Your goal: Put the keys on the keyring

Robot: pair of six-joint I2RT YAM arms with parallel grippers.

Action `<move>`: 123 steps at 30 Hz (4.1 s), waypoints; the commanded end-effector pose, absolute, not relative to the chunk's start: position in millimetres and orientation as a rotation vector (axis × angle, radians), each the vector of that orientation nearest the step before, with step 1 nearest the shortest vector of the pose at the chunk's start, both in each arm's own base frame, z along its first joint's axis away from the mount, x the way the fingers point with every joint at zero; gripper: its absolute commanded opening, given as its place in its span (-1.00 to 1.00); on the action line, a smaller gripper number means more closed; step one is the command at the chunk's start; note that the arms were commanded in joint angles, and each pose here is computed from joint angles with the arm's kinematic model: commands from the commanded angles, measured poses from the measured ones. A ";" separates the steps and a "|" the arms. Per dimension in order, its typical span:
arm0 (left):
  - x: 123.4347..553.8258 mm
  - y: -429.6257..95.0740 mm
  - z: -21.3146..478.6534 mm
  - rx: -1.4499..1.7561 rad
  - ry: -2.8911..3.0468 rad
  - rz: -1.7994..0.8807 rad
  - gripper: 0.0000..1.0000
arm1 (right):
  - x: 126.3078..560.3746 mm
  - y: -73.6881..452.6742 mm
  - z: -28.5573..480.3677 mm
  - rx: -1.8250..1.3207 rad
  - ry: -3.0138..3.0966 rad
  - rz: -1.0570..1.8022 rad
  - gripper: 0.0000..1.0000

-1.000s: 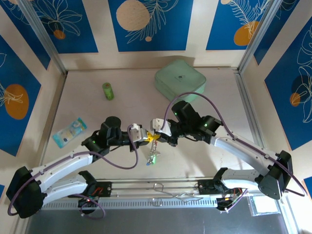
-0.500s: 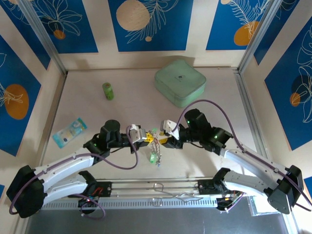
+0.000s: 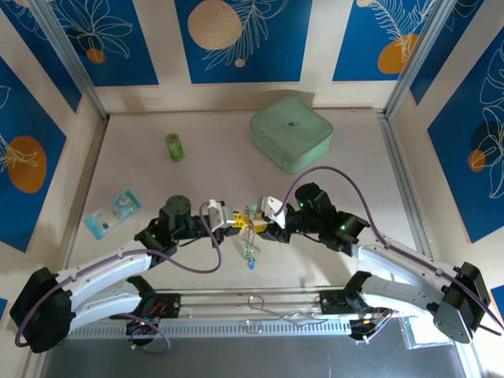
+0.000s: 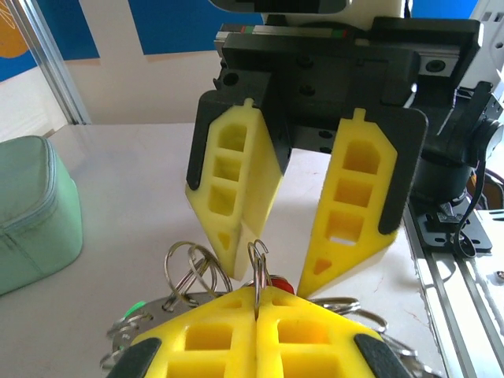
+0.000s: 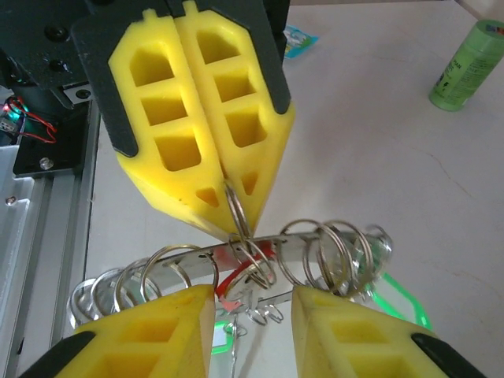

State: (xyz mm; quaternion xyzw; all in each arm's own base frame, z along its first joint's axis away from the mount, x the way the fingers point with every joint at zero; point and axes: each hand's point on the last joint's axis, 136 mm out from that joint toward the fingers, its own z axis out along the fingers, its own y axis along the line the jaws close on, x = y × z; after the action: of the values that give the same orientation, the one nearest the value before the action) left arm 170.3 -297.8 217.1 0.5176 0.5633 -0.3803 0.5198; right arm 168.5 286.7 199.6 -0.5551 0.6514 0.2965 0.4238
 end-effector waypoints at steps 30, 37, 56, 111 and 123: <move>162.6 -303.0 258.2 1.218 1.150 -0.932 -1.00 | 163.3 285.3 174.3 -1.555 1.701 0.649 -1.00; 165.0 -303.7 249.5 1.252 1.152 -0.887 -1.00 | 164.1 277.4 187.8 -1.498 1.688 0.663 -0.53; 151.9 -309.0 241.7 1.338 1.109 -0.941 -1.00 | 157.9 287.9 223.8 -1.412 1.536 0.865 -0.44; 160.6 -303.8 235.4 1.306 1.188 -0.856 -1.00 | 157.1 285.1 238.2 -1.454 1.518 0.891 -0.33; 155.5 -304.5 239.0 1.262 1.173 -0.930 -1.00 | 159.0 289.6 216.4 -1.441 1.568 0.959 -0.37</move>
State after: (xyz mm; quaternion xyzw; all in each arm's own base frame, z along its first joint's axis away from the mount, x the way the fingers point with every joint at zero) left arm 163.8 -301.8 217.6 0.5400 0.5335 -0.3716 0.5345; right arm 161.4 286.0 214.4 -0.5705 0.6255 0.3582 0.3936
